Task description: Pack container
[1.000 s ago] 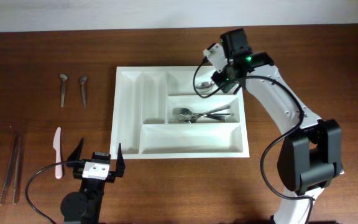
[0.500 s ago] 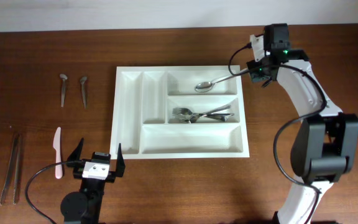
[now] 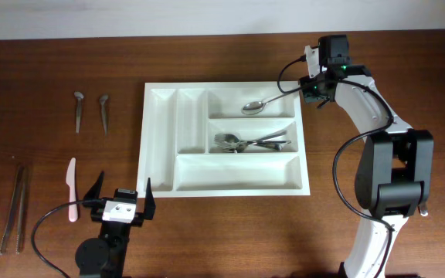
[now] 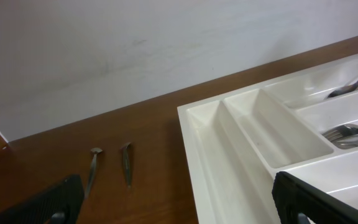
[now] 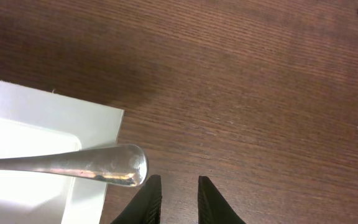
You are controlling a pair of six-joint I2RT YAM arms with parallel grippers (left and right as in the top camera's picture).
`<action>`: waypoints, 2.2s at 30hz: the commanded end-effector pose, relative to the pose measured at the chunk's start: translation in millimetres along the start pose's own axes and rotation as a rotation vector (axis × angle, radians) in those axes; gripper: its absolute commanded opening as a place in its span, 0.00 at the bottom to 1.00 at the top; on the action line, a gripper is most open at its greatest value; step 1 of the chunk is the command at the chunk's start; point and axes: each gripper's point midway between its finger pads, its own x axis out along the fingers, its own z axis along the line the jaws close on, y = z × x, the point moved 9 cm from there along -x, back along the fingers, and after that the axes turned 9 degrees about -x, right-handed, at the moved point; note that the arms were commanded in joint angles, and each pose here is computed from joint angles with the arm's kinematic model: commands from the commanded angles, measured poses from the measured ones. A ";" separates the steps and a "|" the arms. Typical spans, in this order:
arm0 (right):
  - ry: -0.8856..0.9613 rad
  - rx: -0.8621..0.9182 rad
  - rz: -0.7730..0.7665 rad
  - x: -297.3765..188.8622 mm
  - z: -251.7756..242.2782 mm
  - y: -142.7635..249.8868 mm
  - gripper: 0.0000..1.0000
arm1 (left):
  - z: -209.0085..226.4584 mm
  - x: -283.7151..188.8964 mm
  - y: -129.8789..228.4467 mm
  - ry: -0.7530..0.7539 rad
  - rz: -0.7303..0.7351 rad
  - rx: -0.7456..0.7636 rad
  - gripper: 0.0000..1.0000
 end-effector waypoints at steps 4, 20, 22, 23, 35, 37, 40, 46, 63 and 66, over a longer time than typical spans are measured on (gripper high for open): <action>0.034 0.005 -0.013 -1.1 -4.0 -4.9 0.19 | 0.9 0.1 2.3 -0.009 0.004 0.008 0.99; -0.032 -0.021 -0.059 -1.3 2.0 -10.4 0.19 | 0.9 0.1 2.3 -0.009 0.004 0.008 0.99; -0.050 -0.016 -0.050 -1.2 3.8 -8.5 0.19 | 0.9 0.1 2.3 -0.009 0.004 0.007 0.99; -0.053 -0.016 -0.043 -1.3 4.2 -7.5 0.19 | 0.9 0.1 2.3 -0.009 0.004 0.007 0.99; -0.170 -0.054 -0.059 -3.3 30.4 -12.3 0.19 | 0.9 0.1 2.3 -0.009 0.004 0.008 0.99; -0.146 -0.073 -0.051 -3.5 35.8 -14.3 0.19 | 0.9 0.1 2.3 -0.009 0.004 0.008 0.99; -0.018 -0.093 -0.013 -4.0 34.8 -15.9 0.18 | 0.9 0.1 2.3 -0.009 0.004 0.007 0.99; 0.152 -0.076 -0.003 -14.4 12.4 -25.5 0.16 | 0.9 0.1 2.3 -0.009 0.004 0.008 0.99; 0.222 0.025 -0.106 -24.2 -30.0 -46.6 0.14 | 0.9 0.1 2.3 -0.009 0.004 0.007 0.99; 0.217 0.024 -0.094 -17.3 -28.8 -44.4 0.13 | 0.9 0.1 2.3 -0.009 0.004 0.008 0.99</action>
